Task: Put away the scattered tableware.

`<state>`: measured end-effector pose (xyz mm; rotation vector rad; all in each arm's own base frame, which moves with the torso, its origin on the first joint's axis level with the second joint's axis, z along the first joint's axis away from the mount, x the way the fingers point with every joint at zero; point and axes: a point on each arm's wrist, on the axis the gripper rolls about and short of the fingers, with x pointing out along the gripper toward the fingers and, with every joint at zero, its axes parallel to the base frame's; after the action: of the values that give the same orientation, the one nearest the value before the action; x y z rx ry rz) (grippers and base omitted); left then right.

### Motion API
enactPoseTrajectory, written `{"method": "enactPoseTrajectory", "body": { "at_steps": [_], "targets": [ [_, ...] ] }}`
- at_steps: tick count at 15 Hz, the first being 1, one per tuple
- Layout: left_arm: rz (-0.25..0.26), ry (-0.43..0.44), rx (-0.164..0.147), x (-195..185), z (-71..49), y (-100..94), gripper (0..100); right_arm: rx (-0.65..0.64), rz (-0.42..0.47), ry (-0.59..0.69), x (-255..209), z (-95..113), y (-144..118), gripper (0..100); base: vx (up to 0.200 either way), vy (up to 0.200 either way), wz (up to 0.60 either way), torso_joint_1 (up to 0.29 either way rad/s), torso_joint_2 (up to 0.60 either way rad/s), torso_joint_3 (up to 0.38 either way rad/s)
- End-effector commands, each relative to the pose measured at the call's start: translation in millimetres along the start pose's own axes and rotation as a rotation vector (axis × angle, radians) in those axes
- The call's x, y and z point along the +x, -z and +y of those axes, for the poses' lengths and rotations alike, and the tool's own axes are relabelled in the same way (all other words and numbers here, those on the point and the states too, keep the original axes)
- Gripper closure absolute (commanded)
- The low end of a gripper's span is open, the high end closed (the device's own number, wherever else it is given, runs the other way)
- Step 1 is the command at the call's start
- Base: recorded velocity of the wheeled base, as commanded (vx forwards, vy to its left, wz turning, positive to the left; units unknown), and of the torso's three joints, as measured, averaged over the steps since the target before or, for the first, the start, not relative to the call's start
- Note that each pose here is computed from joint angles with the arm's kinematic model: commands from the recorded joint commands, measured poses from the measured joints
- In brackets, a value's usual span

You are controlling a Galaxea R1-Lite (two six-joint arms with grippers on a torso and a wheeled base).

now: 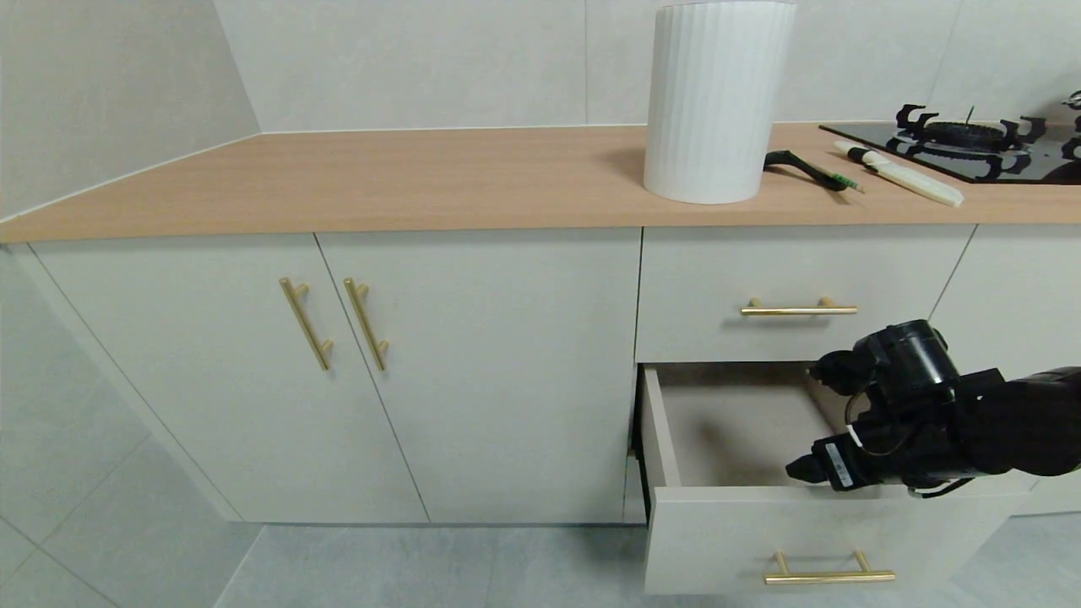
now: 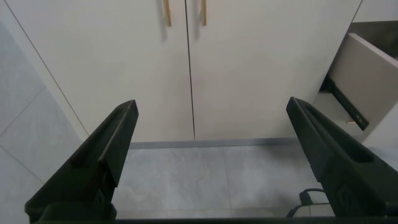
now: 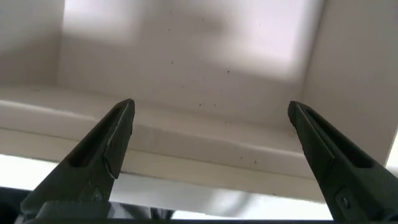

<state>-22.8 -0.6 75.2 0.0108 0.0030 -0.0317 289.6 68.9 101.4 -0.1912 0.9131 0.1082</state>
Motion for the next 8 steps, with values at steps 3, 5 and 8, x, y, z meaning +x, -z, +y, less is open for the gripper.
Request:
{"method": "enactPoseTrajectory", "body": {
  "at_steps": [3, 5, 8],
  "targets": [
    [0.000, 0.001, 0.000, 0.0, 0.0, 0.0, 0, -0.019, 0.107, 0.000, -16.3, -1.4, -1.8, 0, 0.000, 0.000, 0.00, 0.000, 0.00, 0.000],
    [0.000, 0.001, 0.000, 0.0, 0.0, 0.0, 0, -0.037, 0.205, 0.000, -21.9, -0.5, 0.7, 0, 0.000, 0.000, 0.00, 0.000, 0.00, 0.000],
    [0.000, -0.001, 0.000, 0.0, 0.0, 0.0, 0, -0.066, 0.271, -0.004, -25.6, 4.0, 6.0, 0, 0.000, 0.000, 0.00, 0.000, 0.00, 0.000]
  ]
}}
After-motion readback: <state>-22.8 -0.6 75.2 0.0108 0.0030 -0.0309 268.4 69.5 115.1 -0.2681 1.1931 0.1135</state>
